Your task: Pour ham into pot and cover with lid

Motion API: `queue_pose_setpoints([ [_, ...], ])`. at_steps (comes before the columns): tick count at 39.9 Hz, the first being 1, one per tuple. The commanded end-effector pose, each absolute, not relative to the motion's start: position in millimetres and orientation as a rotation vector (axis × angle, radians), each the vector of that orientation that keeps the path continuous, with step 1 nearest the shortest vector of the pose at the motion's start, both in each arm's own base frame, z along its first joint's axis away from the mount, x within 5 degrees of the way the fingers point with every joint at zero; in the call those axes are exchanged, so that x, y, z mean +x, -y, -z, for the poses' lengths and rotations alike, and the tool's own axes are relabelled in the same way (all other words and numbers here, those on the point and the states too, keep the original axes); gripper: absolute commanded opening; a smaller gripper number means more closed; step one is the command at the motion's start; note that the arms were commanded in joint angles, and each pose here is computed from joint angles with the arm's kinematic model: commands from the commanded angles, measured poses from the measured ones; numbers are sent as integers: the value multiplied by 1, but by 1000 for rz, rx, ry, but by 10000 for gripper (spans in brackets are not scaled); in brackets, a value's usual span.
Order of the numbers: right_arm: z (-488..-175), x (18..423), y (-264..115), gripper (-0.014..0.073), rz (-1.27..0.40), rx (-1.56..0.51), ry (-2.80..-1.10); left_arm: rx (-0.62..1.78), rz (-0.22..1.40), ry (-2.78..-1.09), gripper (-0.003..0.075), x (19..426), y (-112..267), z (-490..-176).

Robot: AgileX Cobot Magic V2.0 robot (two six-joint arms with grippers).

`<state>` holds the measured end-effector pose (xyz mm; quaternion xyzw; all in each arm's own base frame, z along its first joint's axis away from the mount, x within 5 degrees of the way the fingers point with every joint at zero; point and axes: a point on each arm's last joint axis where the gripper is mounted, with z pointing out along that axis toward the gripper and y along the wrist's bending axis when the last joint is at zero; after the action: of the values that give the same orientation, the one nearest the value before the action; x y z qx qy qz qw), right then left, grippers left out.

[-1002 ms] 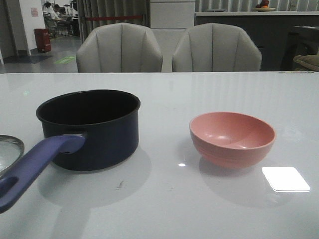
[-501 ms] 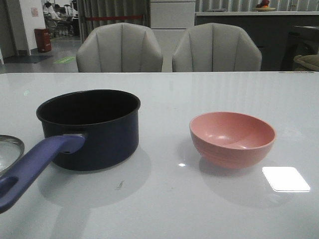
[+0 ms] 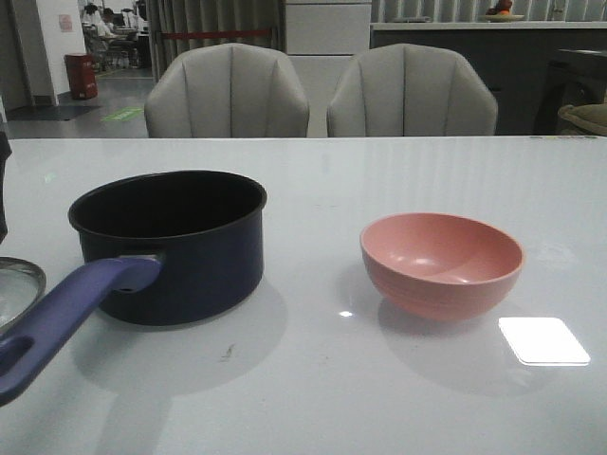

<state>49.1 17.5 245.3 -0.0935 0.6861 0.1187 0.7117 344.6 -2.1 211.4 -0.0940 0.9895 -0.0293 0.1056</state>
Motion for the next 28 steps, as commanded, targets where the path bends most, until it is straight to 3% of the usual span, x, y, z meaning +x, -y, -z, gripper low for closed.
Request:
queue_pose_setpoints([
  [1, -261, 48, -15, 149, -254, -171, -1429, -280, 82, -2835, 638, 349, 1, -229],
  [23, -261, 48, -15, 149, -254, -171, -1429, -306, 47, -2908, 636, 354, 0, -205],
  [28, -261, 48, -15, 149, -254, -171, -1429, -306, 47, -2907, 552, 355, 0, -205],
])
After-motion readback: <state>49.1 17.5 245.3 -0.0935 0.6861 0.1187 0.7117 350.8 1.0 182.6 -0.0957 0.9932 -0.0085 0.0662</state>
